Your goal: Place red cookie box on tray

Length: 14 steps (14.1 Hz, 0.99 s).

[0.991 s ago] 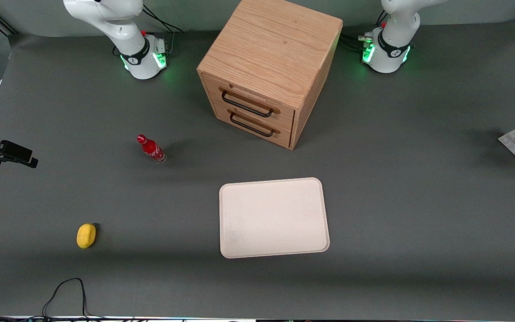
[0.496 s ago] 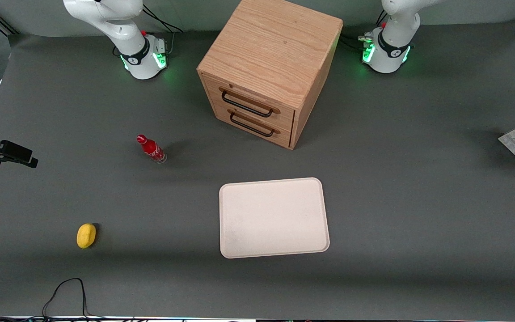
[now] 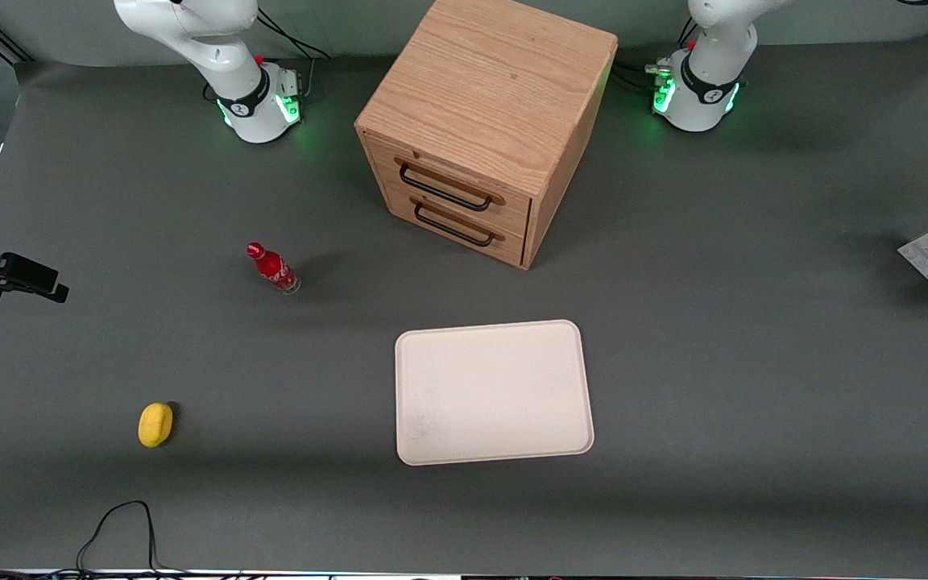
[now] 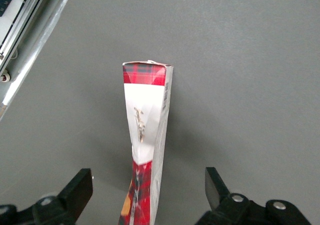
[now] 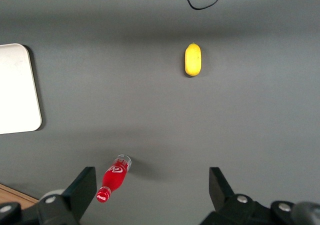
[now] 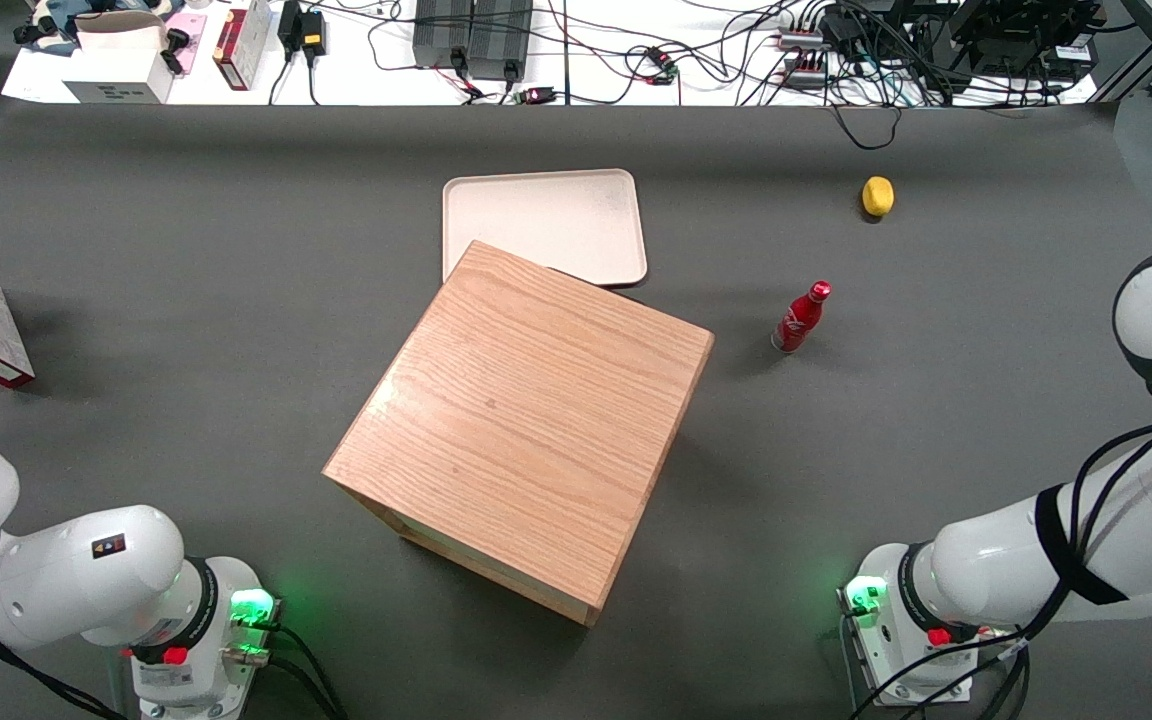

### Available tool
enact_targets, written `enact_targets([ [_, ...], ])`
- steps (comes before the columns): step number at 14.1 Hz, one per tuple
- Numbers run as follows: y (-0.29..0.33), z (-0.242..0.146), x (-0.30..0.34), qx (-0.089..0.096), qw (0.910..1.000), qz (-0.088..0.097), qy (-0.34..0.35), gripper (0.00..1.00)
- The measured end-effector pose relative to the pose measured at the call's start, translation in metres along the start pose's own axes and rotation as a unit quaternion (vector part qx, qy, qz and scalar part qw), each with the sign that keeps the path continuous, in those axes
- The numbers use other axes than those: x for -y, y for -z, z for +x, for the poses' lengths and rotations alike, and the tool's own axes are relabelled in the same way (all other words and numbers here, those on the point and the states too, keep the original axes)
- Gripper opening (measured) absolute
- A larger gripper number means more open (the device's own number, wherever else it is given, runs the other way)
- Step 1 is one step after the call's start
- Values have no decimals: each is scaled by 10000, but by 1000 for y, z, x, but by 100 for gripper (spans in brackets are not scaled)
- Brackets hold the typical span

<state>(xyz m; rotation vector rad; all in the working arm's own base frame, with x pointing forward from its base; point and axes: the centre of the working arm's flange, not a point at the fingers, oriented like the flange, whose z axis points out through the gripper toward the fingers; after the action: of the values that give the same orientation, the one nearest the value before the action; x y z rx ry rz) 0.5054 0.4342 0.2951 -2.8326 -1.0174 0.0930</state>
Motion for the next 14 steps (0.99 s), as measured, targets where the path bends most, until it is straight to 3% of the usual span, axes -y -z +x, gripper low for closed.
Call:
enact_targets([
  [6,-44,0,9,150,9999,6,-1,98],
  [14,-46,-1,5,173,9988,-19,-460,9],
])
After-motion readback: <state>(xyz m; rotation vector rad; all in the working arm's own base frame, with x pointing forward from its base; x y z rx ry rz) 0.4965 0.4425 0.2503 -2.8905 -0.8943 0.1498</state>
